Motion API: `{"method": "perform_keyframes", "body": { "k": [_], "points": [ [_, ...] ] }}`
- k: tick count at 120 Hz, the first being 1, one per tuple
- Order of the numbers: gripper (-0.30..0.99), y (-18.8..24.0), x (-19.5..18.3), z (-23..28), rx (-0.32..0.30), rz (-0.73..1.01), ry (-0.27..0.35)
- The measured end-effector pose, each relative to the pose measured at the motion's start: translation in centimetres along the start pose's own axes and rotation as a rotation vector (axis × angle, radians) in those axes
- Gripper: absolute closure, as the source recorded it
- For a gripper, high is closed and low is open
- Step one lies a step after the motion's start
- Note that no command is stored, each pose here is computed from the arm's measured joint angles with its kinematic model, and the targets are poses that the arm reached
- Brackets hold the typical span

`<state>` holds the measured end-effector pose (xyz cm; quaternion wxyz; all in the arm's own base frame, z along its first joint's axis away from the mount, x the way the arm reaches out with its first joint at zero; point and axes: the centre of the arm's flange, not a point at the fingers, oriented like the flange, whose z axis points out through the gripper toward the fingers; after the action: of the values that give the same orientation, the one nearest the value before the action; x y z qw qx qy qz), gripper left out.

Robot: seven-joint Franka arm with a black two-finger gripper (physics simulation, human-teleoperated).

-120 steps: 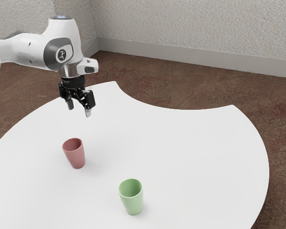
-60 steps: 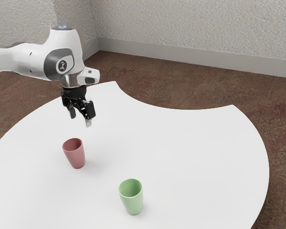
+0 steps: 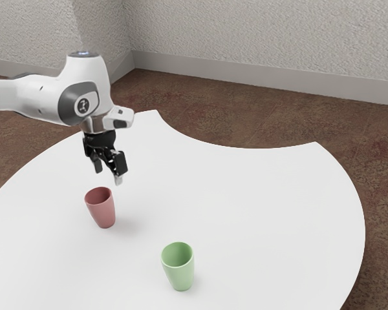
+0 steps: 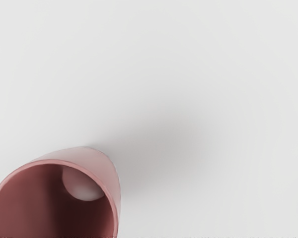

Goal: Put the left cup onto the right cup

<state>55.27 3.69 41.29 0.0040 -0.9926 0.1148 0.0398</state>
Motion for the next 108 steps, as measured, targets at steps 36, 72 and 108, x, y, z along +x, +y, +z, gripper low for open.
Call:
{"method": "perform_keyframes", "body": {
  "k": [36,72,108],
  "points": [
    [0.04,0.3,-0.5,1.9,-0.009,-0.003,-0.004],
    [0.04,-0.4,-0.9,2.6,-0.012,-0.032,-0.004],
    [0.04,-1.7,-1.4,3.4,-0.014,-0.063,-0.009]
  ]
}}
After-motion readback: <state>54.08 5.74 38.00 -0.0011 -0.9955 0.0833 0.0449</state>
